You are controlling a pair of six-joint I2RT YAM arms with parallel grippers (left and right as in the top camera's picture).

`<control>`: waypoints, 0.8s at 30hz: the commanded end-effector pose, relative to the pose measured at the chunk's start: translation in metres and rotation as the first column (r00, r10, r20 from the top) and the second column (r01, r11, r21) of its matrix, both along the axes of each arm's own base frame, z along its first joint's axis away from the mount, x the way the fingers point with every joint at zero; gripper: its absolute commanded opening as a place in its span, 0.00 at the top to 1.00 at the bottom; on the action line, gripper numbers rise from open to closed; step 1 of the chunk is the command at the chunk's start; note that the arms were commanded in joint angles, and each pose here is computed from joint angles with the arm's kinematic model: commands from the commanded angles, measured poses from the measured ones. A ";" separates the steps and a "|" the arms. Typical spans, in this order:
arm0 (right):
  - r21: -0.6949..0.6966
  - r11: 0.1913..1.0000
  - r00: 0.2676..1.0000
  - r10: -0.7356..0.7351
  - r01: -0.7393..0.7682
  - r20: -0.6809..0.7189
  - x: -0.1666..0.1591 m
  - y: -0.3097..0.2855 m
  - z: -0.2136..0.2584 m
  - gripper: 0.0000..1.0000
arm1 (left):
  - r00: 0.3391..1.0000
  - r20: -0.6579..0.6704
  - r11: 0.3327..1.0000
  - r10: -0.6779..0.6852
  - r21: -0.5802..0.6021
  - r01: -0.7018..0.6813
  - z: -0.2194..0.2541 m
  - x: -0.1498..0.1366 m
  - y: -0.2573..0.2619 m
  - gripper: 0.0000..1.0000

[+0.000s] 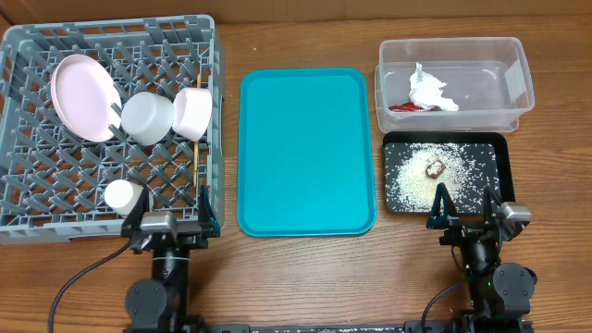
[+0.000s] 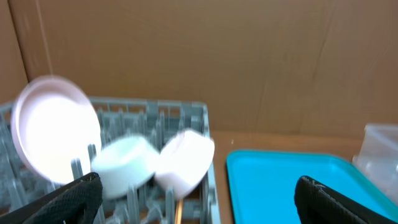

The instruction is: Sort waste into correct bins and load items into the dishwasher

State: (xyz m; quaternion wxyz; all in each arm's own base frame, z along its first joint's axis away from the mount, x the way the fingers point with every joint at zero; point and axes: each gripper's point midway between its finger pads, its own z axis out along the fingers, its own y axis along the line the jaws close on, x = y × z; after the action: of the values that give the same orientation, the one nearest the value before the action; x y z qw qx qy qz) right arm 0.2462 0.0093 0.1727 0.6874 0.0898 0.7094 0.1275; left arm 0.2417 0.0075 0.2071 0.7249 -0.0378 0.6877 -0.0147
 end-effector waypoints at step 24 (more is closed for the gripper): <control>-0.003 1.000 1.000 -0.016 0.016 -0.002 0.000 -0.003 -0.003 0.00 | 0.992 -0.127 1.000 0.021 0.017 -0.019 -0.051 0.004 0.004 0.00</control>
State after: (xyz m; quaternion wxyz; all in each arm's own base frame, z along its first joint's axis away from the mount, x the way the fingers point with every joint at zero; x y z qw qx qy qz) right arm 0.2462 0.0093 0.1724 0.6869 0.0902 0.7097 0.1277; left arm 0.2463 0.0082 0.1551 0.6767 -0.0409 0.7351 -0.0117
